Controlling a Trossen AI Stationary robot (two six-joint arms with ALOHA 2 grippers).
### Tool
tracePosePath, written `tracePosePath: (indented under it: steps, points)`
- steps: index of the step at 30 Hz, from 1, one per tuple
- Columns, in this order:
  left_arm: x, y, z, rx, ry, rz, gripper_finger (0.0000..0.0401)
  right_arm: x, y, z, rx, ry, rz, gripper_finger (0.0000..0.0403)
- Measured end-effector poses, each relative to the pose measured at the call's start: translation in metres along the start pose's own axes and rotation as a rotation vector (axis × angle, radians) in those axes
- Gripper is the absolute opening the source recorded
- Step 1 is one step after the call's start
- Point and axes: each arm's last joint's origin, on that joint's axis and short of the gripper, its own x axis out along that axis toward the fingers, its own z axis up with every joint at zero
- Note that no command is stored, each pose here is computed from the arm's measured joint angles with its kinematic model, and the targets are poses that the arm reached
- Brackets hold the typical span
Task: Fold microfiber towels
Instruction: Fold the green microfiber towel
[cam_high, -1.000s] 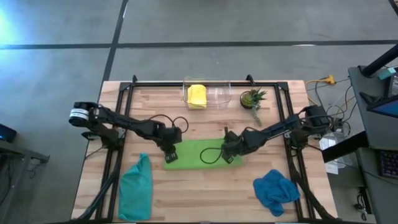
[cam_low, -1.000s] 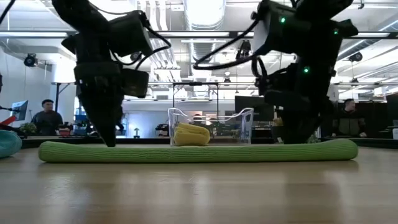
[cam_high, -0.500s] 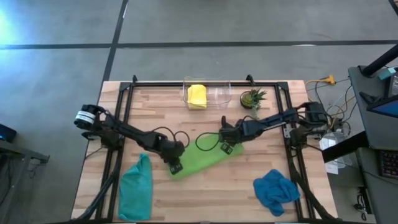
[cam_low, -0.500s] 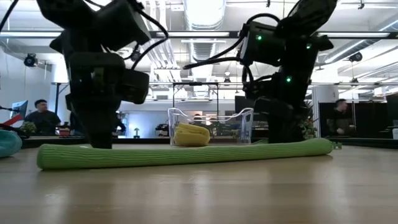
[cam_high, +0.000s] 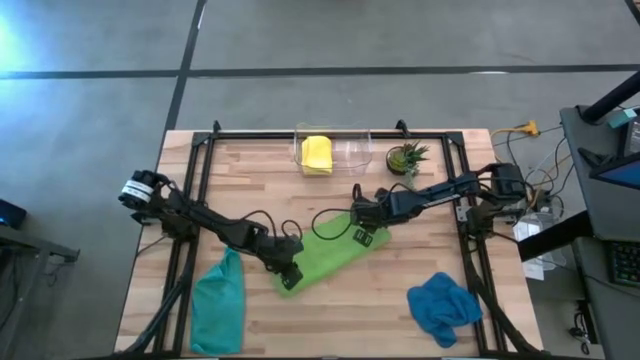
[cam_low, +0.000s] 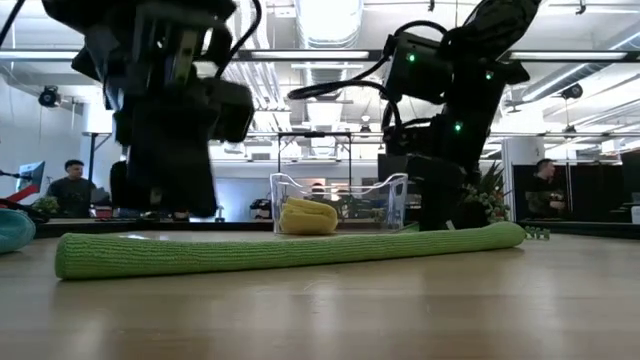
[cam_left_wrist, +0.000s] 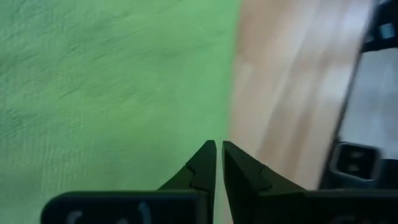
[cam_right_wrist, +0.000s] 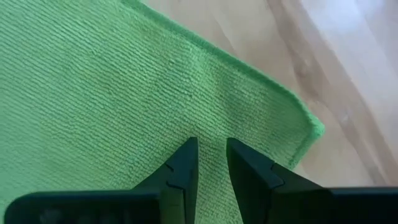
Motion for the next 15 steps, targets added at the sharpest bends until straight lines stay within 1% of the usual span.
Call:
tracePosePath:
  steps: [3,4,6,9,12,15]
  points:
    - [-0.01,-0.01,0.005,0.009,-0.032,-0.019,0.0006,-0.017,-0.002,0.005,0.034,-0.047,0.021,0.0079]
    - [-0.014,-0.012,0.008,0.014,-0.048,-0.006,0.0003,-0.024,-0.002,0.005,0.048,-0.062,0.029,0.0079]
    - [-0.019,-0.014,0.01,0.037,-0.056,0.033,0.0002,-0.037,-0.001,0.003,0.079,-0.084,0.048,0.0079]
    - [-0.023,-0.008,0.011,0.061,-0.045,0.12,0.0001,-0.049,0.005,-0.004,0.115,-0.102,0.085,0.0078]
    - [-0.022,0.001,0.012,0.07,-0.018,0.198,0.0,-0.05,0.016,-0.017,0.129,-0.085,0.104,0.0072]
    - [-0.016,0.01,0.01,0.095,0.004,0.254,0.0,-0.042,0.03,-0.032,0.132,-0.044,0.107,0.0068]
